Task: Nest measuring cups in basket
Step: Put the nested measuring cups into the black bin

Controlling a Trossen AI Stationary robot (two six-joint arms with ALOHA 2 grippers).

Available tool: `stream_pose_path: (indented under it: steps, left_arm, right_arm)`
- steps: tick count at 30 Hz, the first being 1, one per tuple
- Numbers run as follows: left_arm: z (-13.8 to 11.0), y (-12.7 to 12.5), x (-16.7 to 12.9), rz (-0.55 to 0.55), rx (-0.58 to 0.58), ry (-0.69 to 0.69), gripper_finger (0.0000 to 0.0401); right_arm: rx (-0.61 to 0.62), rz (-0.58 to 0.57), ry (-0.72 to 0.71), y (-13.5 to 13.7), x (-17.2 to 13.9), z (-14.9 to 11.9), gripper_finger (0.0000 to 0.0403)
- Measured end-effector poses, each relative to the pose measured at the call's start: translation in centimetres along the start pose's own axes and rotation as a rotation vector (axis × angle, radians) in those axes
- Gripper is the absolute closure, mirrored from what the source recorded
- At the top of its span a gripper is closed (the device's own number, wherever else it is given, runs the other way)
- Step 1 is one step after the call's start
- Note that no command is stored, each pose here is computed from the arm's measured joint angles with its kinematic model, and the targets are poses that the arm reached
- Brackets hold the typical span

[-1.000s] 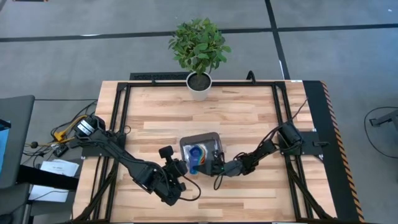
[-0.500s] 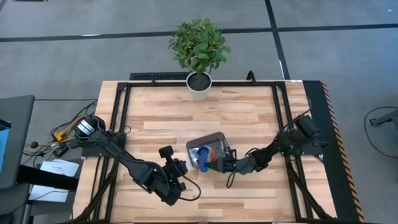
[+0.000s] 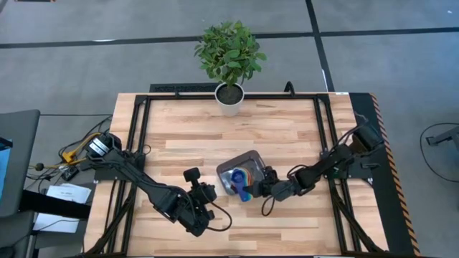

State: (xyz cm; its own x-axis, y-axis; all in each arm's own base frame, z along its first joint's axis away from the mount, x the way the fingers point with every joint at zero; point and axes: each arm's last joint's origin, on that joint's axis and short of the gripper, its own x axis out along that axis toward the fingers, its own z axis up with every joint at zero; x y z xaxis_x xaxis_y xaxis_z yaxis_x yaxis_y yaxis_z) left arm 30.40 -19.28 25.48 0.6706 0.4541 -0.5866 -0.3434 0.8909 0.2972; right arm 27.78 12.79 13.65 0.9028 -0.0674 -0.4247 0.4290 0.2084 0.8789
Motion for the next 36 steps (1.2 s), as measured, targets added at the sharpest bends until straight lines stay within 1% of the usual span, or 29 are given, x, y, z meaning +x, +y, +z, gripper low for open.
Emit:
stream_pose_path:
  steps: [7,11,16,27,32,36]
  left_arm:
    - [0.0,0.0,0.0,0.004,0.002,-0.002,0.0401]
    - [0.0,0.0,0.0,0.005,0.006,-0.001,0.0401]
    - [0.0,0.0,0.0,0.006,0.015,-0.001,0.0401]
    - [-0.1,0.0,0.0,-0.003,0.017,0.008,0.0401]
    - [-0.1,0.0,0.0,-0.003,0.017,0.009,0.0401]
    - [0.1,0.3,0.3,0.005,0.009,0.014,0.0401]
  right_arm:
    - [-0.048,0.001,0.001,0.5,-0.5,0.3,0.0167]
    - [-0.082,-0.019,0.000,0.4,-0.6,0.3,0.0157]
    - [-0.117,-0.033,0.001,0.3,-0.7,0.3,0.0162]
    - [-0.264,-0.026,0.030,0.7,-1.1,0.4,0.0182]
    - [-0.340,-0.086,0.033,0.4,-1.6,0.8,0.0191]
    - [-0.404,-0.079,0.032,0.8,-2.0,1.0,0.0195]
